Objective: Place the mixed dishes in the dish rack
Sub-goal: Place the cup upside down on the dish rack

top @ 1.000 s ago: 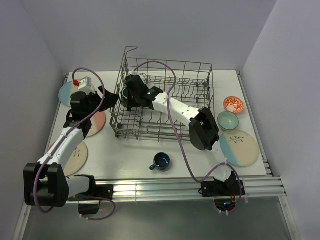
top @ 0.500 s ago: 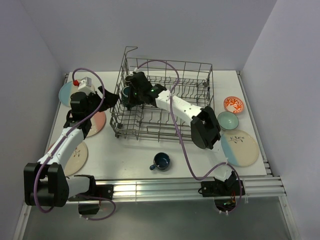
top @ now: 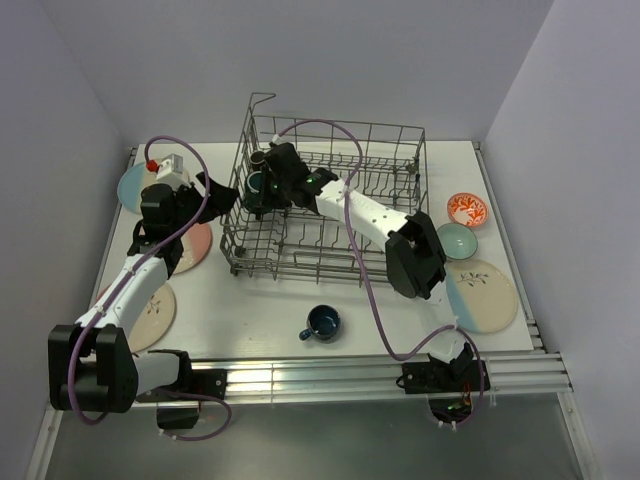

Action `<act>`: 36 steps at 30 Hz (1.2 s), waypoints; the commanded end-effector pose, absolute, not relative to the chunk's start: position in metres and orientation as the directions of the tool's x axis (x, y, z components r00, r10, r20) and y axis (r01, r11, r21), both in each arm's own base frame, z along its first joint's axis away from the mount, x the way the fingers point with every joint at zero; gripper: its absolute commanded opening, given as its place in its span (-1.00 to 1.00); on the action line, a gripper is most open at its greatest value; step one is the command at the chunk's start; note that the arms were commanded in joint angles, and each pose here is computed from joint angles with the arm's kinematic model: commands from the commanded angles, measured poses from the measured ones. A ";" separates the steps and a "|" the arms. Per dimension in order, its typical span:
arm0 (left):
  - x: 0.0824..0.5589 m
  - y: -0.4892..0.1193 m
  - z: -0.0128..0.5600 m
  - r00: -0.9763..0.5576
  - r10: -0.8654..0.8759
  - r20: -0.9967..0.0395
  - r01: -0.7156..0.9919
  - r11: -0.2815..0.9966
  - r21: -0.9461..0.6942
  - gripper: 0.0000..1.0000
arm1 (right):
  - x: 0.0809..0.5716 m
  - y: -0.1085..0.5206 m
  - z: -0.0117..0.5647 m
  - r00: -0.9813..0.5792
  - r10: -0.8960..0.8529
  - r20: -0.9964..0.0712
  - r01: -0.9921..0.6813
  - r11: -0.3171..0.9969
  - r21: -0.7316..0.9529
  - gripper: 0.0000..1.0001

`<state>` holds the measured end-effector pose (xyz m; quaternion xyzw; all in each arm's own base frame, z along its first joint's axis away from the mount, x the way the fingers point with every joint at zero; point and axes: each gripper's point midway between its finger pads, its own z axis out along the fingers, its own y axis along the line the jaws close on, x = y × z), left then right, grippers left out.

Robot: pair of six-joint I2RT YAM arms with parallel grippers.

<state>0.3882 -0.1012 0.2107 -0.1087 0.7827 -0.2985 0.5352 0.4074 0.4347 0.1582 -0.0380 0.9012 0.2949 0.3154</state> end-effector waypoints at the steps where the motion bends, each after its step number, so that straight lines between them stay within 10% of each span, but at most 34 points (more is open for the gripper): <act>1: 0.367 -0.092 0.133 -0.569 -0.426 -0.703 0.012 0.851 -0.526 0.68 | 0.382 0.443 0.218 -0.770 0.107 -0.629 -0.354 0.749 0.560 -1.00; 36: 0.370 -0.093 0.133 -0.565 -0.432 -0.703 0.016 0.846 -0.533 0.68 | 0.342 0.437 0.218 -0.732 -0.027 -0.680 -0.474 0.737 0.481 -1.00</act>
